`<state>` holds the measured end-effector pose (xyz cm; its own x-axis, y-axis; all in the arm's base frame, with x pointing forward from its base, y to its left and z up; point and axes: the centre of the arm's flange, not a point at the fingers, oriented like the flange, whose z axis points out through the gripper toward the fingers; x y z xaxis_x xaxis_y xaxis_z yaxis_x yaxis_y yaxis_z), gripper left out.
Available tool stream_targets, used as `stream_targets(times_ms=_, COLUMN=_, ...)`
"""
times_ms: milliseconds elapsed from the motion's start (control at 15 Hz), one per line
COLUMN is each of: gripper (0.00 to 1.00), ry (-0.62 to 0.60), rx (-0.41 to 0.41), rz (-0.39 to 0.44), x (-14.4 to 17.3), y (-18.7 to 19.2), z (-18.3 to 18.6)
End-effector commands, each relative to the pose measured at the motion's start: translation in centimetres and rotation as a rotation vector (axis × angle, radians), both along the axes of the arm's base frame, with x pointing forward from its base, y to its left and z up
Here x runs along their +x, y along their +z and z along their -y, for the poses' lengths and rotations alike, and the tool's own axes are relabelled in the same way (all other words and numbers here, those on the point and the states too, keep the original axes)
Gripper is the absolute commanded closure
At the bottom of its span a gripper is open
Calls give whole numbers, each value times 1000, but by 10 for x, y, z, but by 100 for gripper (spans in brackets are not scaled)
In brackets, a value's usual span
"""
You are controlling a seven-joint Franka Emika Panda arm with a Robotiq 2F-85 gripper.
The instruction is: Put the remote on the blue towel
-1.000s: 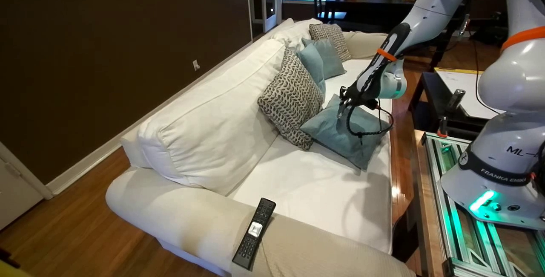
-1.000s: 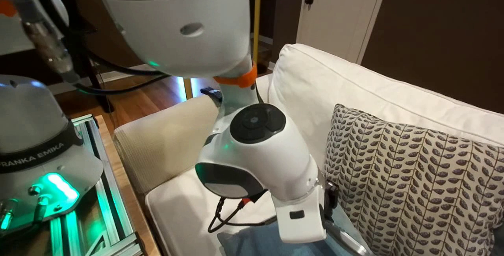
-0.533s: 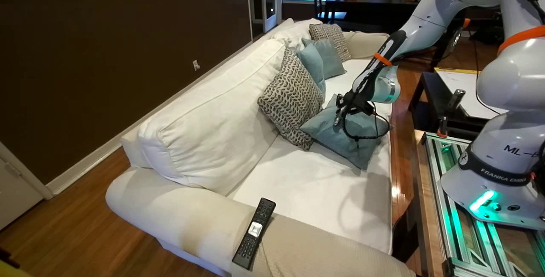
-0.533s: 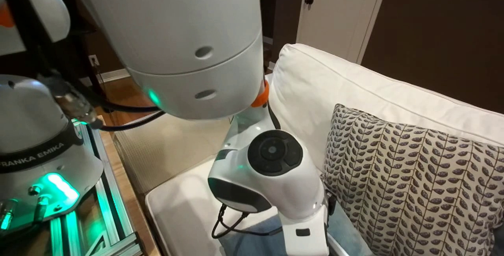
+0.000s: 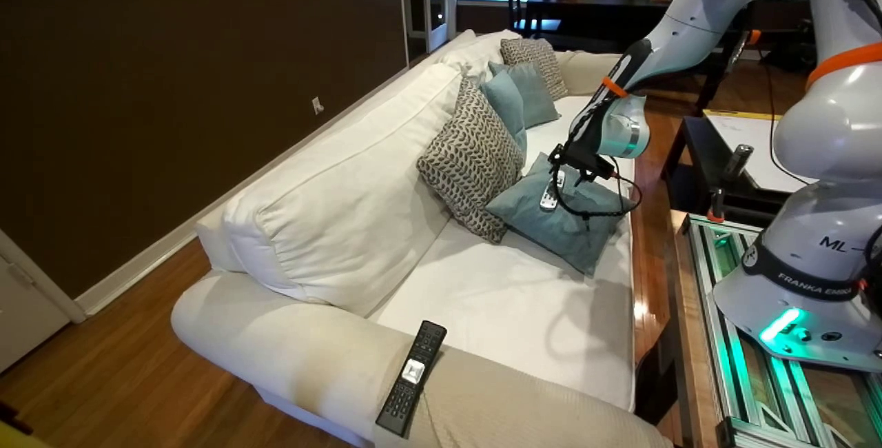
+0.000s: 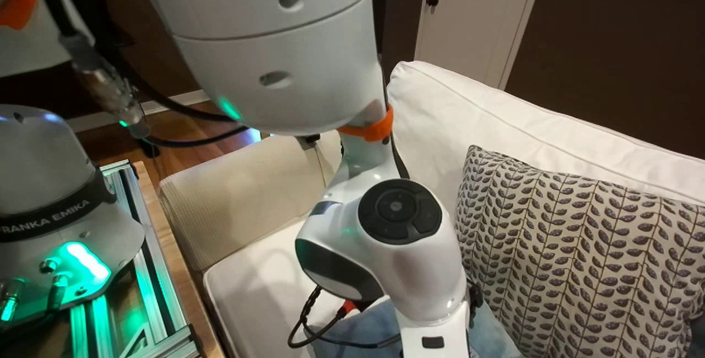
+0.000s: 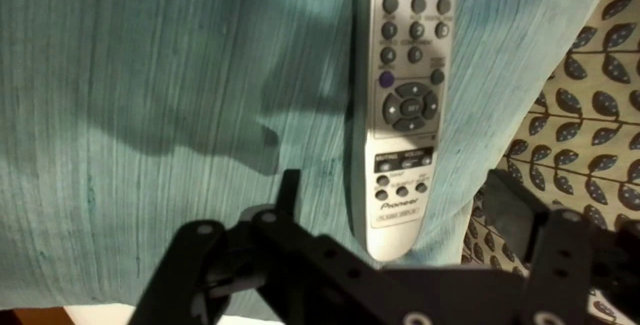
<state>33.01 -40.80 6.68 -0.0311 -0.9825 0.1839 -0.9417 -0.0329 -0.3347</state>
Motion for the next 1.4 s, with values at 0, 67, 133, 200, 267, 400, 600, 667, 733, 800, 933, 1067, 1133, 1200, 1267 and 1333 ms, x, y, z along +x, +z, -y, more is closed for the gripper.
stream_targets(times_ms=0, gripper=0, ry=29, rx=17, rz=-80, x=7, y=32, z=-13)
stream_targets(times_ms=67, gripper=0, ry=49, rx=16, rz=-101, x=11, y=41, z=-15)
stream_targets(times_ms=133, gripper=0, ry=71, rx=24, rz=-109, x=15, y=50, z=-18)
stream_targets(times_ms=200, gripper=0, ry=84, rx=21, rz=-132, x=19, y=62, z=-21)
stream_targets(times_ms=267, gripper=0, ry=116, rx=36, rz=-149, x=22, y=74, z=-25)
stream_targets(times_ms=400, gripper=0, ry=162, rx=61, rz=-217, x=25, y=97, z=-31)
stream_targets(times_ms=600, gripper=0, ry=208, rx=55, rz=-302, x=23, y=127, z=-35)
stream_targets(times_ms=667, gripper=0, ry=208, rx=39, rz=-322, x=22, y=137, z=-36)
stream_targets(times_ms=733, gripper=0, ry=216, rx=17, rz=-343, x=20, y=146, z=-37)
stream_targets(times_ms=800, gripper=0, ry=226, rx=-5, rz=-363, x=19, y=153, z=-37)
stream_targets(times_ms=933, gripper=0, ry=243, rx=-47, rz=-401, x=17, y=162, z=-39)
stream_targets(times_ms=1067, gripper=0, ry=251, rx=-87, rz=-422, x=14, y=167, z=-43)
stream_targets(times_ms=1133, gripper=0, ry=253, rx=-100, rz=-432, x=13, y=170, z=-44)
stream_targets(times_ms=1200, gripper=0, ry=254, rx=-114, rz=-434, x=11, y=170, z=-46)
stream_targets(times_ms=1267, gripper=0, ry=246, rx=-122, rz=-431, x=9, y=170, z=-47)
stream_targets(times_ms=1333, gripper=0, ry=258, rx=-107, rz=-422, x=19, y=160, z=-29)
